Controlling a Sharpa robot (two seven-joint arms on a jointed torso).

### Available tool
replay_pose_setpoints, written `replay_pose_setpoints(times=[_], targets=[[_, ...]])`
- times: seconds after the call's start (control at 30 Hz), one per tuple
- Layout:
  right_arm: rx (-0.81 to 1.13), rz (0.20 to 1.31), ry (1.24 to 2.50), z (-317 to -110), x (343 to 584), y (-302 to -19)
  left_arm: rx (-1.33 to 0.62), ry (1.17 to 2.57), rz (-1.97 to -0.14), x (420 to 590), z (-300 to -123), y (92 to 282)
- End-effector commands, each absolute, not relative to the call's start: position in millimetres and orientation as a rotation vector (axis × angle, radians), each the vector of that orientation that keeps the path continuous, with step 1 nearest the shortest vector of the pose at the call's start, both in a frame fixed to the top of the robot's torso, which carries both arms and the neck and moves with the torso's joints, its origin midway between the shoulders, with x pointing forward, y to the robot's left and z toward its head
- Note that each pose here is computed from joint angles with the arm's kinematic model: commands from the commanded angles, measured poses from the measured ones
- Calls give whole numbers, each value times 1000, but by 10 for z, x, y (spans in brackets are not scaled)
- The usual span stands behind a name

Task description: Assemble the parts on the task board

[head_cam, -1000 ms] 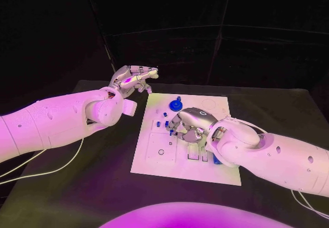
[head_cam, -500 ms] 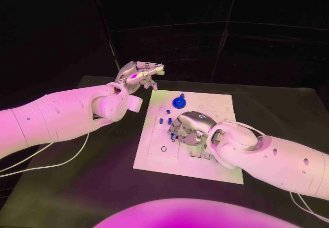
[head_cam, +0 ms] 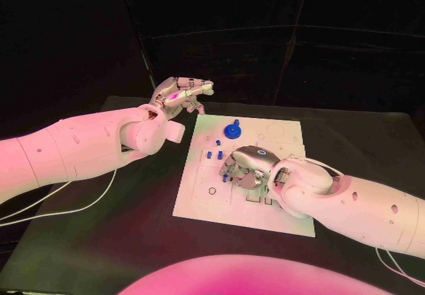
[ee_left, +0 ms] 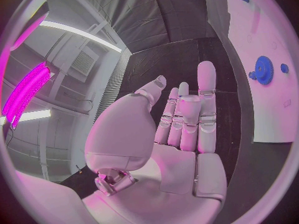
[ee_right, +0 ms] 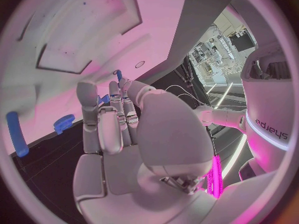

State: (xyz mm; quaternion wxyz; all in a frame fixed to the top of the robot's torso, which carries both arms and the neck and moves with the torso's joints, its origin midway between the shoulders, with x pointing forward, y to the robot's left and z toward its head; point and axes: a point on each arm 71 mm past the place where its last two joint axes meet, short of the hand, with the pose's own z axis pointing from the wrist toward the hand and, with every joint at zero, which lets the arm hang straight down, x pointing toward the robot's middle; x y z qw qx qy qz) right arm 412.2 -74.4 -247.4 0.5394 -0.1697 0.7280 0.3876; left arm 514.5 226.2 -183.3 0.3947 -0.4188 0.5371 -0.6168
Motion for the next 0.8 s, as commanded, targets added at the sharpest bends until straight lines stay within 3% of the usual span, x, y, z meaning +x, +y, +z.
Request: replay_pose_setpoints(times=[0.03,0.8], targets=[[-422,911,1737,-2479,4121,-738,-1058,1360,-1584,5146,-1816,2249],[-408,867,1712,-2474,4151,-721,-1060,1368,-1586,5146,-1820,2245]])
